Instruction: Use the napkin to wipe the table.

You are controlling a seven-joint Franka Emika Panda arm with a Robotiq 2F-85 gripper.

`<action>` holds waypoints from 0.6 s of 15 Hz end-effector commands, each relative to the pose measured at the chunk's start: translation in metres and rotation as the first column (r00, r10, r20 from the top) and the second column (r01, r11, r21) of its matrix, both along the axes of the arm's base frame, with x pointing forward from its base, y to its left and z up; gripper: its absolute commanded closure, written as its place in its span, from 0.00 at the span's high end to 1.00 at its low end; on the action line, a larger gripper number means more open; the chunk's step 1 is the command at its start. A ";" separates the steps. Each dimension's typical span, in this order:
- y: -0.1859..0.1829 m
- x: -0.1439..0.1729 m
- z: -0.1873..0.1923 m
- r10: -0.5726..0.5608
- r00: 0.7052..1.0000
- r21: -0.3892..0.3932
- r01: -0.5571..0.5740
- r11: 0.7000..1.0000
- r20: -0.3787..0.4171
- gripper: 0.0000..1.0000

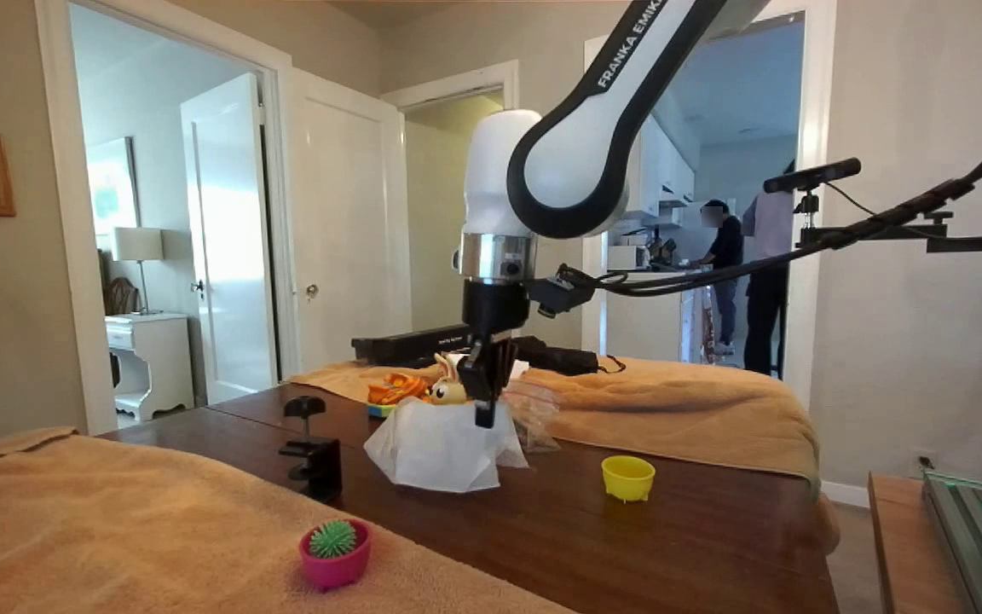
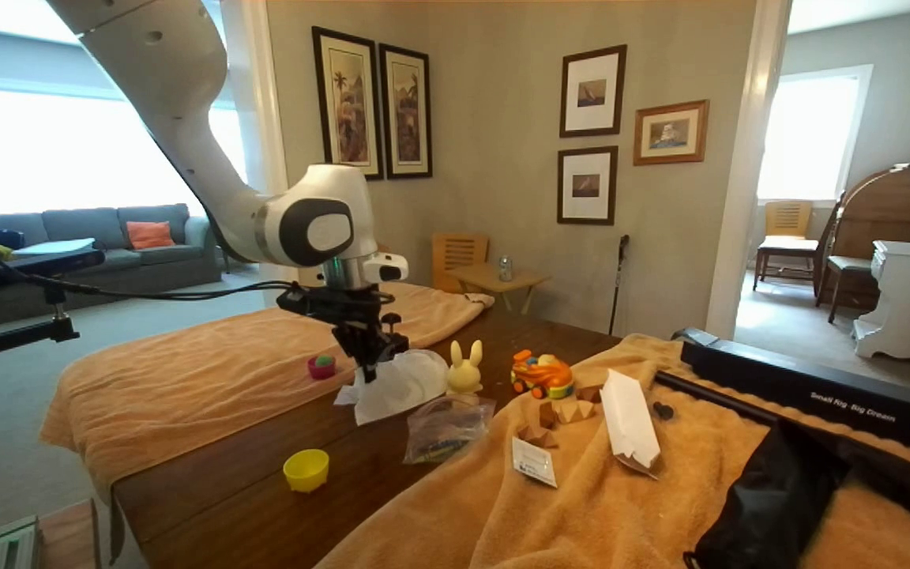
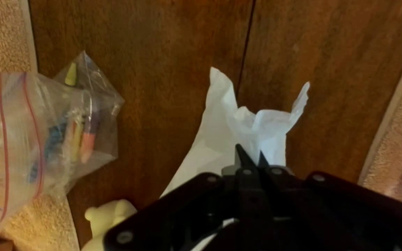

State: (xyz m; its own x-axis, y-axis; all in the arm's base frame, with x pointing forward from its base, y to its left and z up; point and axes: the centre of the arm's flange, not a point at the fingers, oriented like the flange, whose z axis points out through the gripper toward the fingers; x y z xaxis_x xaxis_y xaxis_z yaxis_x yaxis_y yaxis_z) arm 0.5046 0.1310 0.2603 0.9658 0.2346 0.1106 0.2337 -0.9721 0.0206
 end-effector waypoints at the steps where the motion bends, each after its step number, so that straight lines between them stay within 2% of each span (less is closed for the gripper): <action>1: 0.029 -0.006 0.029 0.060 0.997 0.023 -0.061 0.998 0.055 0.00; 6: 0.063 -0.019 0.030 0.140 0.989 0.047 -0.143 0.989 0.053 0.00; 9: 0.072 -0.025 0.025 0.183 0.982 0.047 -0.185 0.982 0.036 0.00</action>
